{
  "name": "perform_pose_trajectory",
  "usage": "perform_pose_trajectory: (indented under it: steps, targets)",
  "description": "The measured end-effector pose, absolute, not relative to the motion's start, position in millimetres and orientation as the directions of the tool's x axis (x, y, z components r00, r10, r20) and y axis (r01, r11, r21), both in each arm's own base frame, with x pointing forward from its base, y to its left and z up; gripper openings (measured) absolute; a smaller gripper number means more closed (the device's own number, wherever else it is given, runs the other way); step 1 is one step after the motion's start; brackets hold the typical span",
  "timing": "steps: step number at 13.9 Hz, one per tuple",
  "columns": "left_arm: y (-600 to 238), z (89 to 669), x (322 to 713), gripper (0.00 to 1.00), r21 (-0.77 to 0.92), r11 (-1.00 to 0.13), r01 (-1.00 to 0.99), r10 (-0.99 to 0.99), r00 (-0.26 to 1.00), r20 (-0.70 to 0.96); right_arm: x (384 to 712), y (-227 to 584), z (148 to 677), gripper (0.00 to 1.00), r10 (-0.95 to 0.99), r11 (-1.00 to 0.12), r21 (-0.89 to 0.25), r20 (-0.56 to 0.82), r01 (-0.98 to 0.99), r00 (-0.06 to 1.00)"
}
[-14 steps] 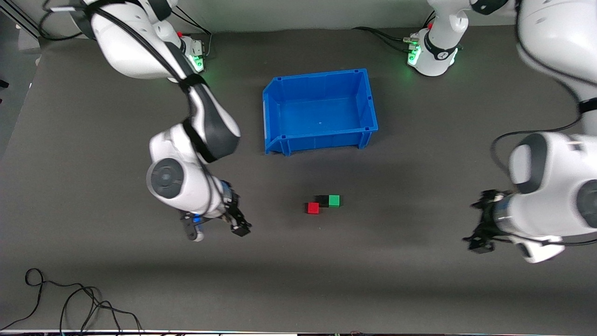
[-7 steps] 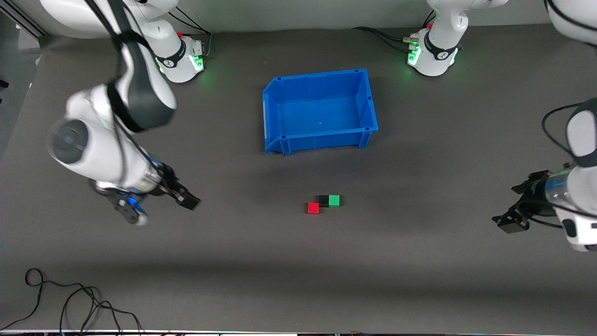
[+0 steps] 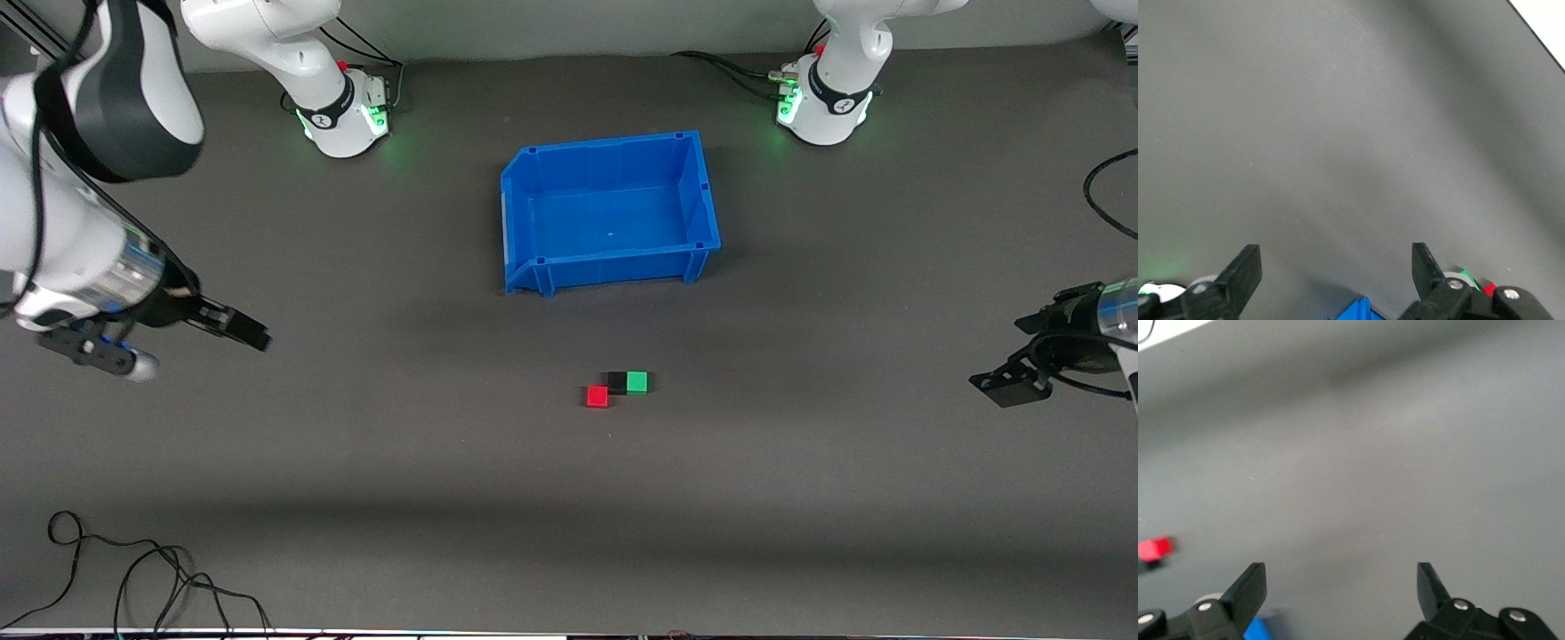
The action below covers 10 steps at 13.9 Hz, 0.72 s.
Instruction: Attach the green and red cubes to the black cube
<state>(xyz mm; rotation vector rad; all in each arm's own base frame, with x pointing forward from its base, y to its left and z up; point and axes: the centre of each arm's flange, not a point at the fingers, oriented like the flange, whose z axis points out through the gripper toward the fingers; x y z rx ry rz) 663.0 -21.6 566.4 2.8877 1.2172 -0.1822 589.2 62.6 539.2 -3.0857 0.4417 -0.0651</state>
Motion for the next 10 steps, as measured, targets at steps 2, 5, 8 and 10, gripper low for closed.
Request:
perform_pose_trajectory:
  steps: [2,5,8,10]
  targets:
    - [-32.9,587.1,651.1,1.00,-0.028,-0.718,0.696,0.693,0.711,-0.121,572.0,46.9,553.6,1.00,-0.204,-0.979,-0.022,0.043,-0.203,0.978]
    - [-54.6,612.8,633.7,1.00,-0.011,-0.807,0.591,0.588,0.800,-0.116,553.7,32.7,577.4,1.00,-0.183,-0.983,-0.022,0.062,-0.182,0.981]
    - [-42.8,613.5,630.7,1.00,0.003,-0.932,0.362,0.358,0.925,-0.125,545.3,22.9,585.1,1.00,-0.164,-0.986,-0.021,0.074,-0.163,0.984]
    - [-31.6,610.7,631.7,1.00,0.003,-0.982,0.187,0.186,0.975,-0.124,544.8,22.1,583.9,1.00,-0.165,-0.986,-0.021,0.071,-0.164,0.984]
